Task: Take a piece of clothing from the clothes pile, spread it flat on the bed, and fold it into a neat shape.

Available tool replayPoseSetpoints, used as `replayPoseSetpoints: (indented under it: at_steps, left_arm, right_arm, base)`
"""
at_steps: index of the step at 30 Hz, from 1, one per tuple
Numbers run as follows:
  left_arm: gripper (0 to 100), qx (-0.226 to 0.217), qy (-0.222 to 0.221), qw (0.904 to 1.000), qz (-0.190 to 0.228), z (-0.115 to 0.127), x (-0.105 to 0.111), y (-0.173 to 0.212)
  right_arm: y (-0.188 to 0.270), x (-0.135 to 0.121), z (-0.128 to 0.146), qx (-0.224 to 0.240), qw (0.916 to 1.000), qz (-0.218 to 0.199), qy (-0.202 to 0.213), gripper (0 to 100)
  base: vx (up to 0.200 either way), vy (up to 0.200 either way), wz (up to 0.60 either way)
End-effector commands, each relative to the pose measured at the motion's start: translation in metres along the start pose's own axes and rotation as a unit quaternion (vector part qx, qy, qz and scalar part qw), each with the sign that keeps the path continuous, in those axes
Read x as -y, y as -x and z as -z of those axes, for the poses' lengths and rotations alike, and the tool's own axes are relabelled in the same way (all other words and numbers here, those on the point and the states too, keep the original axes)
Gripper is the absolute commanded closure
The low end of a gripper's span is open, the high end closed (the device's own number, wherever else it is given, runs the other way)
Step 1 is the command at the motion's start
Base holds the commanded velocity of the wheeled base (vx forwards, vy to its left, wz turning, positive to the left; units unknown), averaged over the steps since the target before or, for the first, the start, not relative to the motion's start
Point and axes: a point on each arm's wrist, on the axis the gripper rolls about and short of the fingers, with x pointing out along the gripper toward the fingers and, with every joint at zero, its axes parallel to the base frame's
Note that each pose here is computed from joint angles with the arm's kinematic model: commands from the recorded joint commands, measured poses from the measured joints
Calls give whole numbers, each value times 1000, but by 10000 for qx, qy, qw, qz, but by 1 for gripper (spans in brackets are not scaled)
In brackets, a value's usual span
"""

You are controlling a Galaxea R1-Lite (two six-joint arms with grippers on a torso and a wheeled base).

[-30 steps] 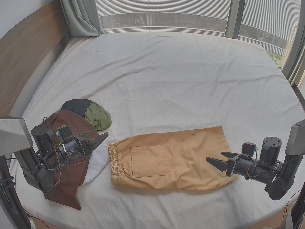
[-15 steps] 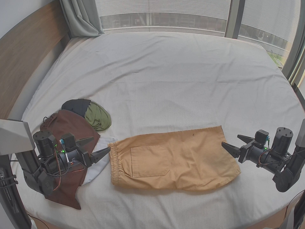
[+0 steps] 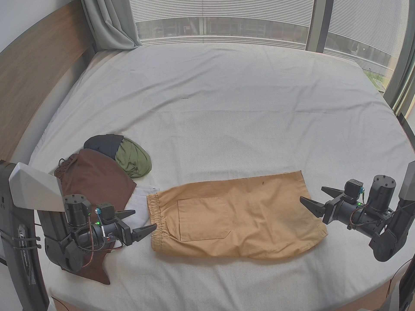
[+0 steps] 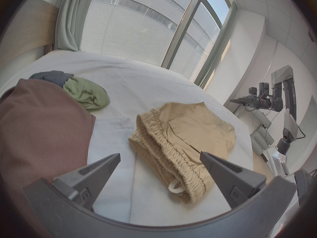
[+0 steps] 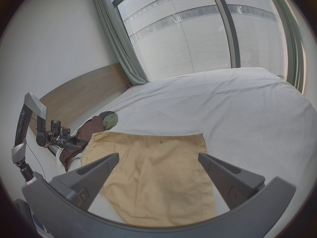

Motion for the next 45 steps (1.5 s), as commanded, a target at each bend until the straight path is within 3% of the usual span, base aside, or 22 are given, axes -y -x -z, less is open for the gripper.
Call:
replayPoseSetpoints:
  at_steps: [1,8,12,19,24,30,40,41,45]
  left_arm:
    - [0,-212,180,9996,55,14,0,-6]
    - [0,-356,772,9961,221,18,13,-14]
    - [0,-419,1457,9882,215,19,22,-21]
    - [0,-555,1664,9844,109,28,27,-30]
    - [0,-553,2091,9762,139,29,29,-36]
    - [0,-520,2756,9599,51,26,37,-43]
    - [0,-426,3142,9481,-216,25,51,-52]
    - [100,-426,3142,9481,-216,25,51,-52]
    - [100,-359,3161,9477,-249,23,50,-54]
  right_arm:
    - [-4,2,8,-168,9998,11,-51,0]
    - [-6,3,12,-232,9997,17,-74,0]
    - [-5,3,12,-240,9997,17,-77,0]
    - [-6,3,13,-247,9997,18,-79,0]
    - [-6,3,13,-247,9997,18,-72,0]
    - [-6,3,13,-247,9997,18,-72,0]
    - [-7,3,15,-297,9995,22,-90,0]
    - [-7,3,15,-297,9995,22,-90,0]
    - [-7,3,15,-304,9995,23,-93,0]
  base:
    - [0,0,0]
    - [0,0,0]
    - [0,0,0]
    - [0,0,0]
    - [0,0,0]
    - [0,0,0]
    - [0,0,0]
    - [0,0,0]
    - [0,0,0]
